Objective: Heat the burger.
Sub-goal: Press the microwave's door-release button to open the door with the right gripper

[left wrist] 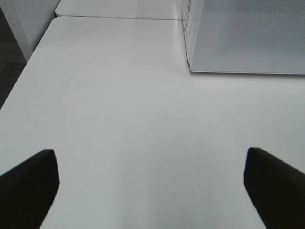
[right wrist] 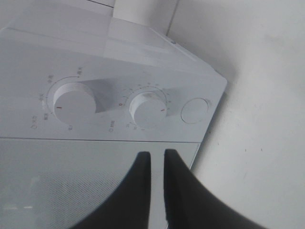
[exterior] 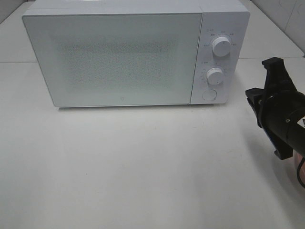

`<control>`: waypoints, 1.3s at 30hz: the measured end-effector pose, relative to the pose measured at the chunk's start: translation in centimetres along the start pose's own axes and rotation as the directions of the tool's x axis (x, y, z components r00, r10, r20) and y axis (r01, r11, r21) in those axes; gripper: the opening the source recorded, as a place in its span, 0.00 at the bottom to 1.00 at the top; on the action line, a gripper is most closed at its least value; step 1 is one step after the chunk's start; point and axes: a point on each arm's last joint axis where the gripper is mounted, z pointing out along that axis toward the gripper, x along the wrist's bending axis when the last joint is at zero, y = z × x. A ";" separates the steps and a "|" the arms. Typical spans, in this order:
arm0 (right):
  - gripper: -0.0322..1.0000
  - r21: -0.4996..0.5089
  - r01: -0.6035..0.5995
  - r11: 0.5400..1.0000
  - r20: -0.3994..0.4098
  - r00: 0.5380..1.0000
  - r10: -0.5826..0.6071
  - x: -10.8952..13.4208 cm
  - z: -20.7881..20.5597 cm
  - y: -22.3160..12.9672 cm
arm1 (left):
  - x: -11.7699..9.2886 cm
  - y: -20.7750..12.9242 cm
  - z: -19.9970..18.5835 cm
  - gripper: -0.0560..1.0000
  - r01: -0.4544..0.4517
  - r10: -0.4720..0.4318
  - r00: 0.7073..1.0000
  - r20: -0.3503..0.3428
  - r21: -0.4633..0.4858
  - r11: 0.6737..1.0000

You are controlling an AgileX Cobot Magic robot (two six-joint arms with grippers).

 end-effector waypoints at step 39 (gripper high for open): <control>0.03 0.075 -0.179 0.981 0.186 0.969 0.163 -3.5 5.4 -1.1 | 0.0 0.0 0.0 0.98 0.000 0.000 1.000 0.000 0.000 1.000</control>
